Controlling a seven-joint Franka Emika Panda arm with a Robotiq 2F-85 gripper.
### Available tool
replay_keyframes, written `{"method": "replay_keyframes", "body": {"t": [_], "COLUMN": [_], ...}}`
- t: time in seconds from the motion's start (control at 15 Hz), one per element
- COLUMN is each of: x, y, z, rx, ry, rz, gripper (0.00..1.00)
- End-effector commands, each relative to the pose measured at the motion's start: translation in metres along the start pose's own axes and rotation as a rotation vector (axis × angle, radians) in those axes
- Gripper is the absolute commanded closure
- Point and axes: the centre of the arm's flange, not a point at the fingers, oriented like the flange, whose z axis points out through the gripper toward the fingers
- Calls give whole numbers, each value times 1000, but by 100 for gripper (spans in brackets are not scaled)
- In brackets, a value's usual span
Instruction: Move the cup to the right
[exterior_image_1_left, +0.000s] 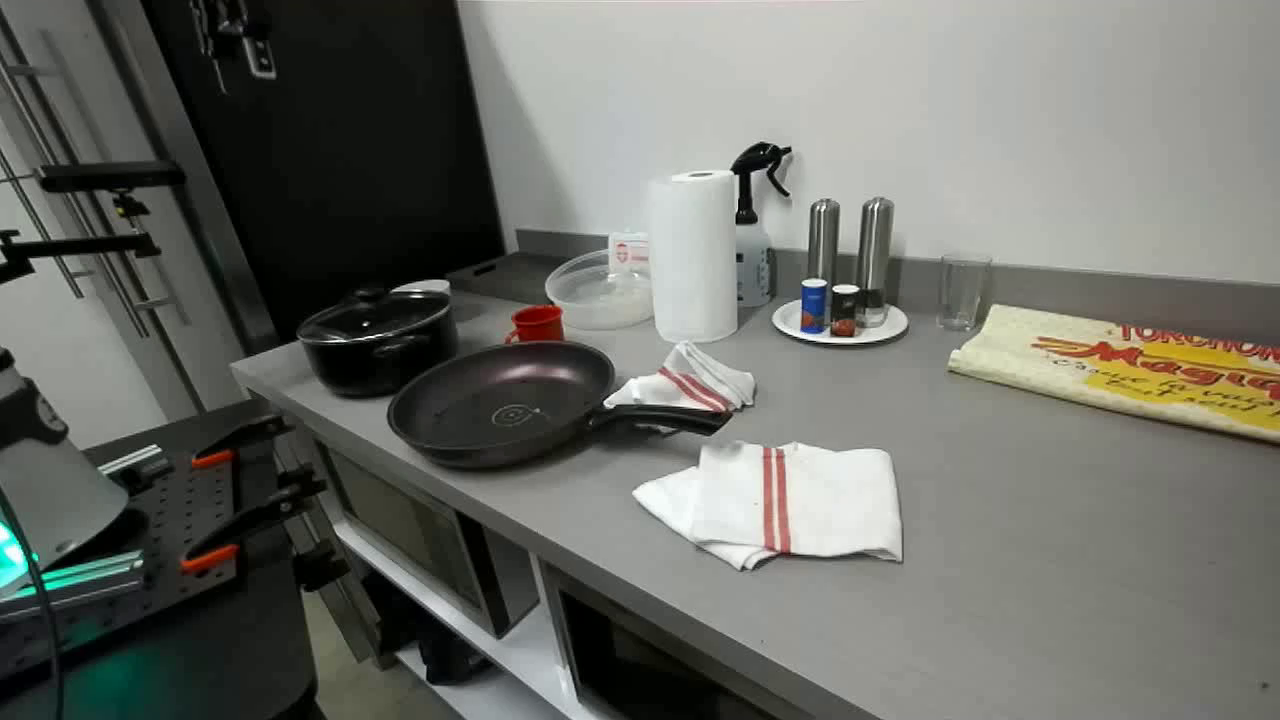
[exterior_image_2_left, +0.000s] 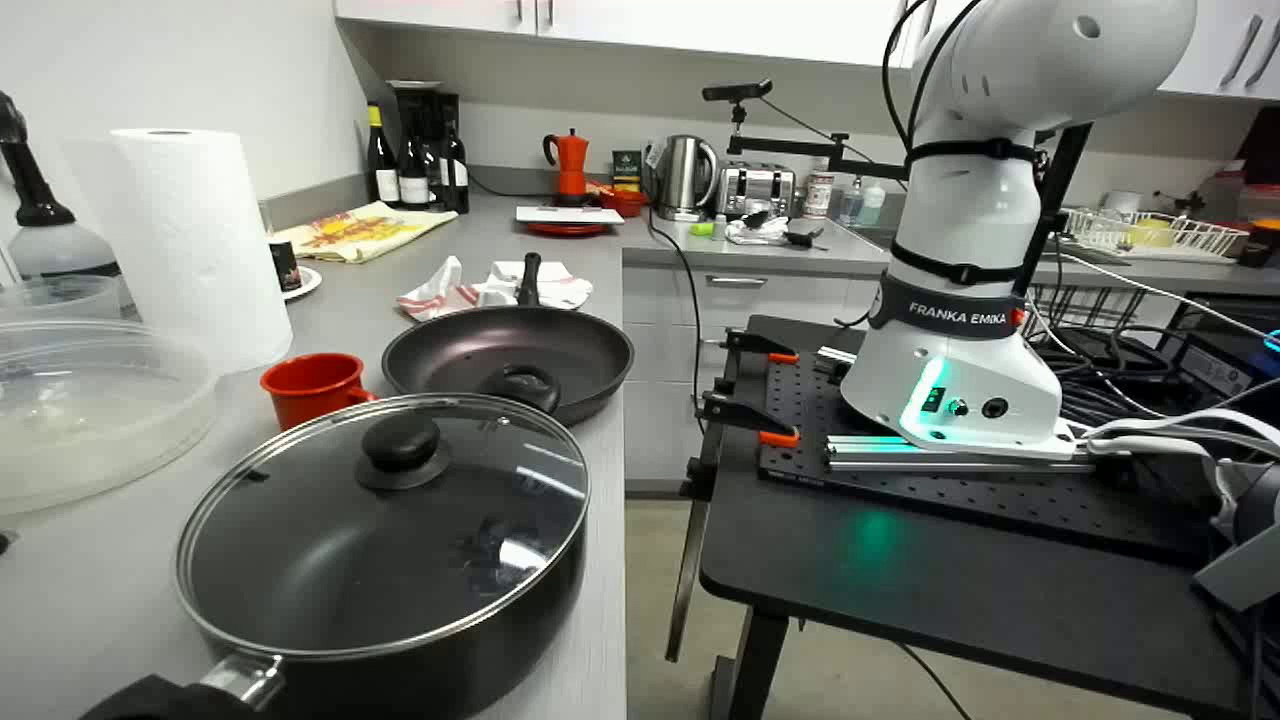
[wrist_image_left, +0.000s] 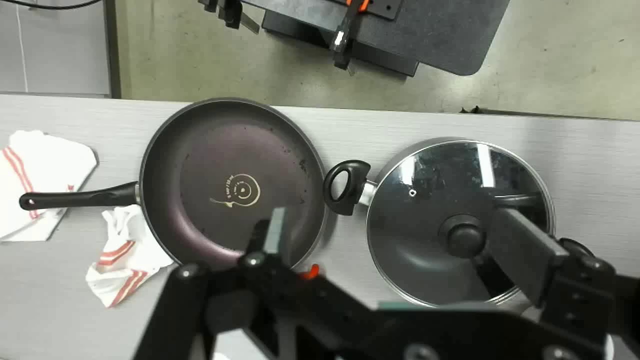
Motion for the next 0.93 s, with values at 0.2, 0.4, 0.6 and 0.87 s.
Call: {"method": "replay_keyframes", "body": {"t": [0.2,0.4,0.6,0.87], "x": [0,0,6,37], "y": [0,0,4,27], "z": [-1,-1,1,11], "rx": [0,0,-6,12], "ry": [2,2,6,42], "rz": [0,0,-5,-37], "gripper": [0,0,0,0]}}
